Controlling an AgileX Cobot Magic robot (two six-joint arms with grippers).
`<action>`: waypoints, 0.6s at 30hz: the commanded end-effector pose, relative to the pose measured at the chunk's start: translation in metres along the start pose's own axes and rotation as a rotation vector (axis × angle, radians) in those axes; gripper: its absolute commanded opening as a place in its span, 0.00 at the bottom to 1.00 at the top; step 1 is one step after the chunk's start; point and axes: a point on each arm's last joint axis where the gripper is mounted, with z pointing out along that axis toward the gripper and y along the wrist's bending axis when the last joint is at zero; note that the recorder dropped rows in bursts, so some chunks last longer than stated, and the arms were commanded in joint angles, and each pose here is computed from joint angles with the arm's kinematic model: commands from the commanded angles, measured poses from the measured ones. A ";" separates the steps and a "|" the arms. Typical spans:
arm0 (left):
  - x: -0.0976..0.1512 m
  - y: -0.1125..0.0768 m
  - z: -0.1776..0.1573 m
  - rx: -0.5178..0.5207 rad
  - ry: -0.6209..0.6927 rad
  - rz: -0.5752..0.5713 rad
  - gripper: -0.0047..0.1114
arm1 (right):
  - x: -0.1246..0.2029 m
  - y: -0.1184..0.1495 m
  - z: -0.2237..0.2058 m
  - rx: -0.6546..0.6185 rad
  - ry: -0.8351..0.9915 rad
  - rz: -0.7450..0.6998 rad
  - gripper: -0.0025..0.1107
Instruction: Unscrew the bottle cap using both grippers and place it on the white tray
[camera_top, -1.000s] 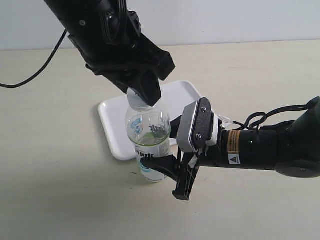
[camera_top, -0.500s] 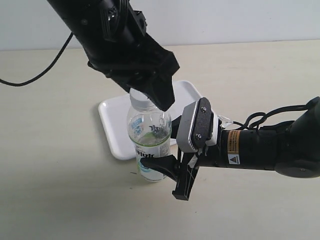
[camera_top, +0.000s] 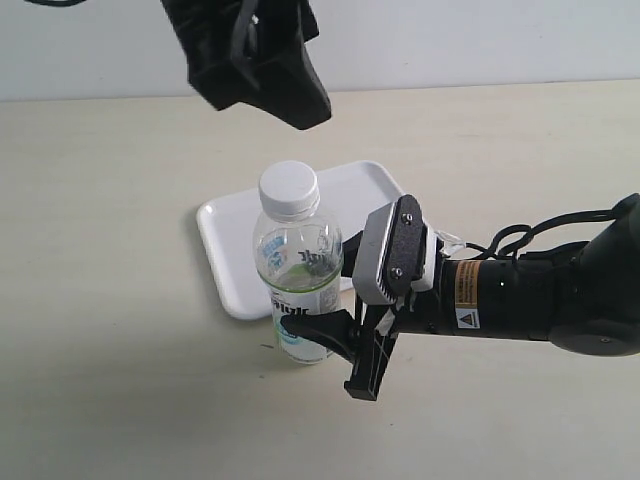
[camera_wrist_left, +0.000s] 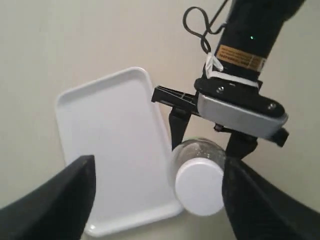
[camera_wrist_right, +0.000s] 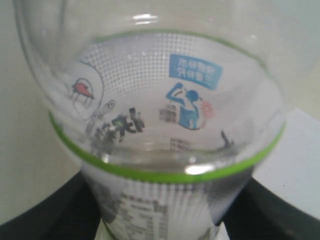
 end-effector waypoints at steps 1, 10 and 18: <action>-0.002 -0.001 -0.008 -0.016 -0.023 0.203 0.63 | 0.004 0.000 0.000 0.000 0.039 -0.008 0.02; 0.006 0.005 -0.006 -0.087 0.098 0.324 0.63 | 0.004 0.000 0.000 0.000 0.039 -0.008 0.02; 0.016 -0.002 0.009 -0.027 0.134 0.340 0.63 | 0.004 0.000 0.000 0.004 0.039 -0.006 0.02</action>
